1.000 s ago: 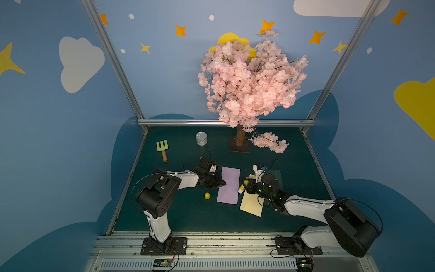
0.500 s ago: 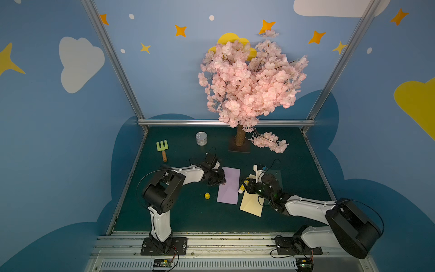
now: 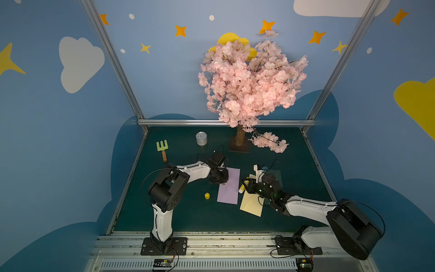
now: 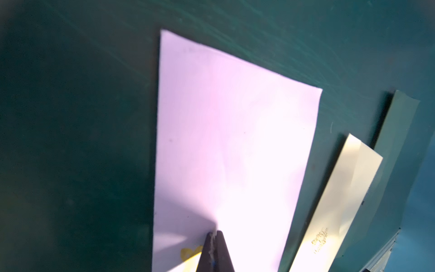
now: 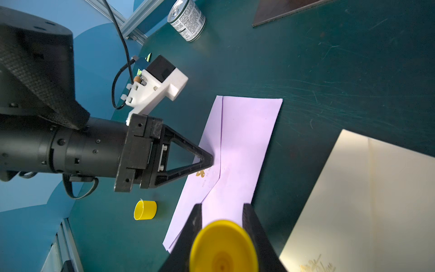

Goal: Seal the envelope with a glue stick
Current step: Seal the envelope at the center of the board.

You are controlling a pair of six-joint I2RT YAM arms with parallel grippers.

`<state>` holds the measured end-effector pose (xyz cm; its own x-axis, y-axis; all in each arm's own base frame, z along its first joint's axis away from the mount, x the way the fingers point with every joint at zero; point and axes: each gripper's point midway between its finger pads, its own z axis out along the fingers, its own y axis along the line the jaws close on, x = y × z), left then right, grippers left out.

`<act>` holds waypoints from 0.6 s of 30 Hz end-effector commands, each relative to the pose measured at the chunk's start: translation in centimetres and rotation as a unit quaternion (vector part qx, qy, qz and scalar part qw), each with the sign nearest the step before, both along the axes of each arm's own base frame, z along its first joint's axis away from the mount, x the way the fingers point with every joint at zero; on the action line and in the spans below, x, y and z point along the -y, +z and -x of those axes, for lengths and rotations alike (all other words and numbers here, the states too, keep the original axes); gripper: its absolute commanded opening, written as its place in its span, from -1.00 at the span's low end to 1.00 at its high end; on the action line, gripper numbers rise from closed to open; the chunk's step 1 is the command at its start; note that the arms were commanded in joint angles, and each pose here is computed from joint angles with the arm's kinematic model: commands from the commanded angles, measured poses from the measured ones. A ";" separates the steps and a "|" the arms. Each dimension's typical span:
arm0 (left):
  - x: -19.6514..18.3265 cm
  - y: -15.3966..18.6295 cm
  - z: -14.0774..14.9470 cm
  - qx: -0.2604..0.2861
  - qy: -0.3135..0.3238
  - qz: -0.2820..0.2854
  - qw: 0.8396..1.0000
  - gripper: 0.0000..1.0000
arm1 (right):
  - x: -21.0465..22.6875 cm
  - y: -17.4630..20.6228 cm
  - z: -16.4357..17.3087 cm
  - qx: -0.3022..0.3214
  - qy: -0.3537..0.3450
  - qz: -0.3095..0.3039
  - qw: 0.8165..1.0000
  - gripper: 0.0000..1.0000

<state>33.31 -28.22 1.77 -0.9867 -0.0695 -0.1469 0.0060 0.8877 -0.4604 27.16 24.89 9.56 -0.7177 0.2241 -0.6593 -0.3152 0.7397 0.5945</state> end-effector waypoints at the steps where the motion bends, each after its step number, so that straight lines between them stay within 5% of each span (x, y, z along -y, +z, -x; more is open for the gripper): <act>1: -2.0 -2.3 0.5 -0.024 -0.001 -0.055 0.998 -0.95 | 0.1 1.1 -0.3 0.016 -0.001 -0.001 1.000 -1.00; 18: -1.8 -1.5 1.2 -0.027 -0.019 -0.038 0.999 -0.95 | 0.5 0.9 -0.1 0.014 -0.004 0.001 1.000 -1.00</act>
<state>34.15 -27.31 1.78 -0.9865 -0.0491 -0.1564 0.0240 0.9006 -0.4340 27.11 24.63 9.79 -0.7139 0.2185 -0.6653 -0.3191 0.7442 0.5868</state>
